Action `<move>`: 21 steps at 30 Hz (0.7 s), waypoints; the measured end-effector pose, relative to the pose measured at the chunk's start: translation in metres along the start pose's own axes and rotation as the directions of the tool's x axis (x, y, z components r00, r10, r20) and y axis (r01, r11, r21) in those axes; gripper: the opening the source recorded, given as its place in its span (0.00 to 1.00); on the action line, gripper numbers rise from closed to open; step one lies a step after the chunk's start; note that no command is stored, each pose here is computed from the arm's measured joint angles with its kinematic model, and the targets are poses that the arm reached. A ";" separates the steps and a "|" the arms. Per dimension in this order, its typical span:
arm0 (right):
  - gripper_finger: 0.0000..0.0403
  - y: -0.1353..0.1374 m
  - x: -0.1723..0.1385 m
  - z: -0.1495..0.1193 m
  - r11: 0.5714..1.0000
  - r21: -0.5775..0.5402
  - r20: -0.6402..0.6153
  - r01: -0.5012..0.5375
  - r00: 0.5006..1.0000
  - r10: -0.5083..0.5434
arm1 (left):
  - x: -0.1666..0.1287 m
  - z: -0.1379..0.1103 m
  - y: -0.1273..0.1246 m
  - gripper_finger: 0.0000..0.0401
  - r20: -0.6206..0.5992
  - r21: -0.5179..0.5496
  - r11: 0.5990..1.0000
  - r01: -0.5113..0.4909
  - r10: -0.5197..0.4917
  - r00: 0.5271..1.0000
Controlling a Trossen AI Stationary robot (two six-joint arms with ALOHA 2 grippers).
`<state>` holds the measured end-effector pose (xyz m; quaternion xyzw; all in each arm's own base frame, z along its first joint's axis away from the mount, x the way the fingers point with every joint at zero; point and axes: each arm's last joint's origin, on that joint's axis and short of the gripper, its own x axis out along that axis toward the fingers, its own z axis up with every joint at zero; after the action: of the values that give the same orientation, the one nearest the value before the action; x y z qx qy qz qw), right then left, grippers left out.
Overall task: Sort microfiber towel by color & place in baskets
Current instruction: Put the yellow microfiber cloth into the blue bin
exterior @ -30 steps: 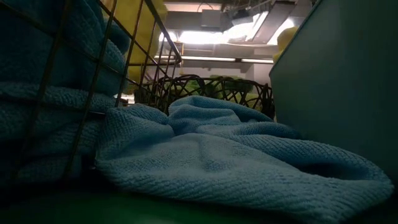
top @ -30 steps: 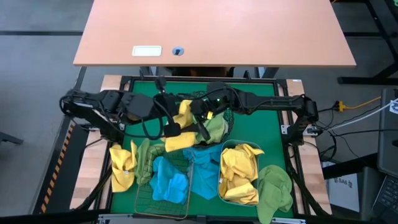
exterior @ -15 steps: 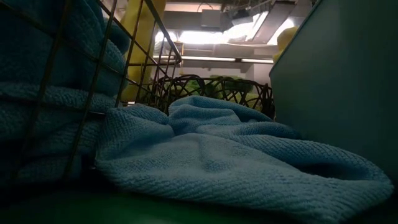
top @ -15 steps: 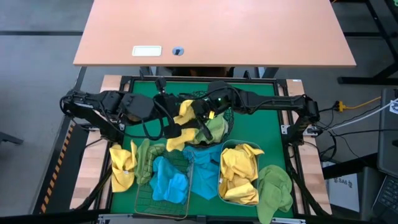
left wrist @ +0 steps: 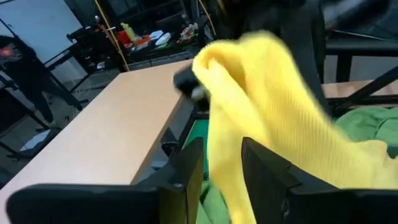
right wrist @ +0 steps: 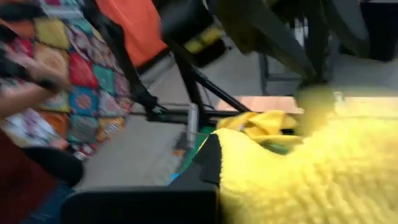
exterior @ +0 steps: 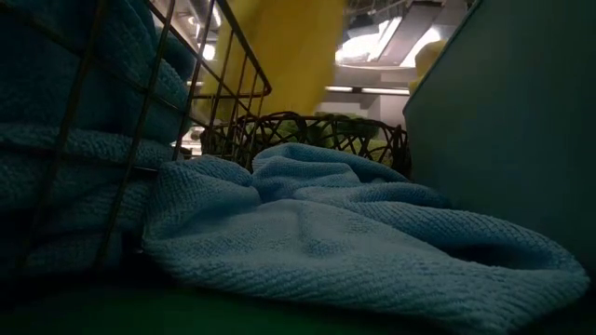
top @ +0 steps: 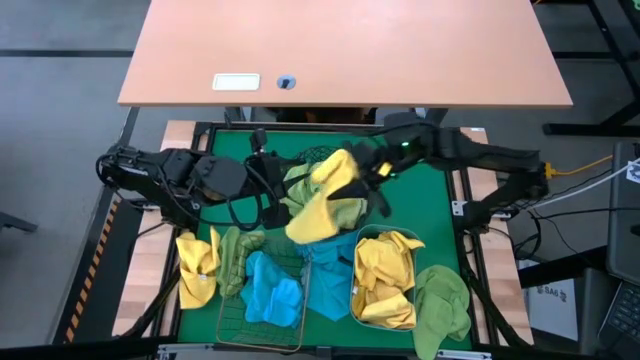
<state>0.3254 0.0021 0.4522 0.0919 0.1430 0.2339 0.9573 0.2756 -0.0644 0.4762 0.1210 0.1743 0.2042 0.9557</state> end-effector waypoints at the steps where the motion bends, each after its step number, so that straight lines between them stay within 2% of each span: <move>1: 0.00 0.005 -0.005 0.002 1.000 0.020 0.010 -0.015 1.000 0.014 | 0.000 0.000 0.000 0.26 0.000 0.001 1.000 0.000 0.000 1.000; 4: 0.00 0.023 -0.022 0.011 0.997 0.054 0.054 -0.048 0.997 0.045 | 0.000 0.000 0.000 0.27 -0.001 0.001 1.000 -0.003 0.003 1.000; 13: 0.00 0.082 -0.071 0.025 0.985 0.062 0.162 -0.163 0.975 0.151 | 0.000 -0.001 0.000 0.27 -0.006 0.005 1.000 -0.004 0.004 1.000; 21: 0.00 0.119 -0.087 0.020 0.950 0.129 0.144 -0.285 0.953 0.267 | 0.000 -0.001 0.000 0.27 -0.011 0.009 1.000 -0.004 0.004 1.000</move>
<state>0.2082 0.0624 0.5202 0.1963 0.0855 0.3481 0.9127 0.2751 -0.0638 0.4751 0.1245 0.1803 0.2061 0.9537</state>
